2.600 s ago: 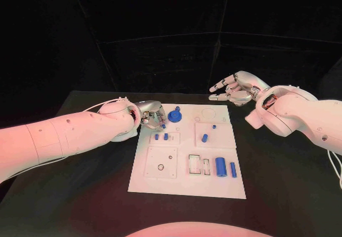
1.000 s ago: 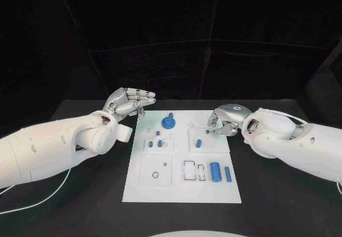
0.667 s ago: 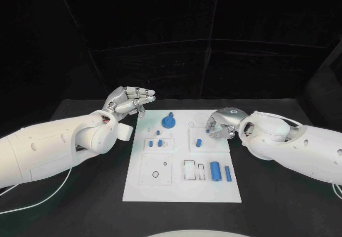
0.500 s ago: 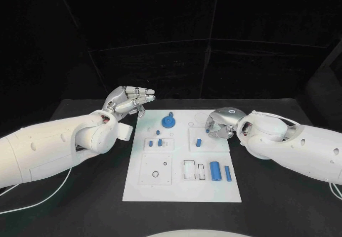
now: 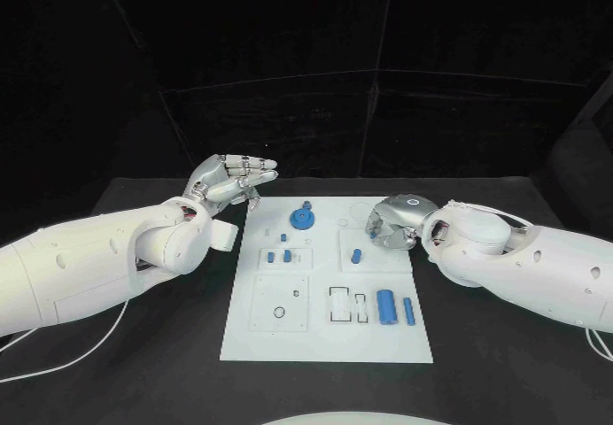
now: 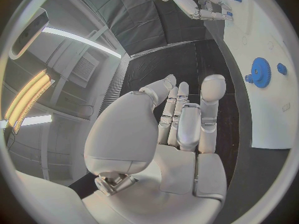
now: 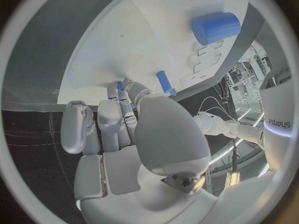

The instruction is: Assemble the parts on the task board

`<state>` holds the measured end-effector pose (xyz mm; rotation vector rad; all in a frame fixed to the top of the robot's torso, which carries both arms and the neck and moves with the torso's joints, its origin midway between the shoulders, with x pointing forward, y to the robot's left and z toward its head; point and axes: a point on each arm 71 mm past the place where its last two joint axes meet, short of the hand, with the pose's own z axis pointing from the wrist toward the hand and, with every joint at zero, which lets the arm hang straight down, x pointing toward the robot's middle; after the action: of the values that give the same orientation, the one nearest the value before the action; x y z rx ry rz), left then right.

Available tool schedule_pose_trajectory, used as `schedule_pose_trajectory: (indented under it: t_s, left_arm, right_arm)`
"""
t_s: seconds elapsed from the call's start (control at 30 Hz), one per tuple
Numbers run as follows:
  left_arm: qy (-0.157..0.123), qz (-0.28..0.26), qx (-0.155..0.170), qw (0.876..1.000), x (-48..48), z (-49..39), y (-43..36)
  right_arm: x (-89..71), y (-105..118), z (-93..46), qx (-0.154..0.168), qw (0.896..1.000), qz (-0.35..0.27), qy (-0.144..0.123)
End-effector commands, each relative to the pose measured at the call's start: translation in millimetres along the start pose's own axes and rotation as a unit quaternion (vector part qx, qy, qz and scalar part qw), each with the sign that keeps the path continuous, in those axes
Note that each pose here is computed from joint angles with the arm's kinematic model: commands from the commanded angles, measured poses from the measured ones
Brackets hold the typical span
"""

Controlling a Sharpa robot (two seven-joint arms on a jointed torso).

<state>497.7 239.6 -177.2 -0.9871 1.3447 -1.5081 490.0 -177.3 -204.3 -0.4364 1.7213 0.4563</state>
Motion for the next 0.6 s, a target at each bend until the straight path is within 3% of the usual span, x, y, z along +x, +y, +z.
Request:
schedule_pose_trajectory:
  t_s: [0.03,0.6]
  left_arm:
    - [0.005,-0.007,0.005,1.0,0.6,0.6,-1.2]
    - [0.01,-0.009,0.001,1.0,1.3,1.0,-0.5]
  right_arm:
    - [1.1,1.4,0.4,-0.005,1.0,0.002,-0.001]
    - [4.1,2.0,3.9,0.011,1.0,-0.005,0.019]
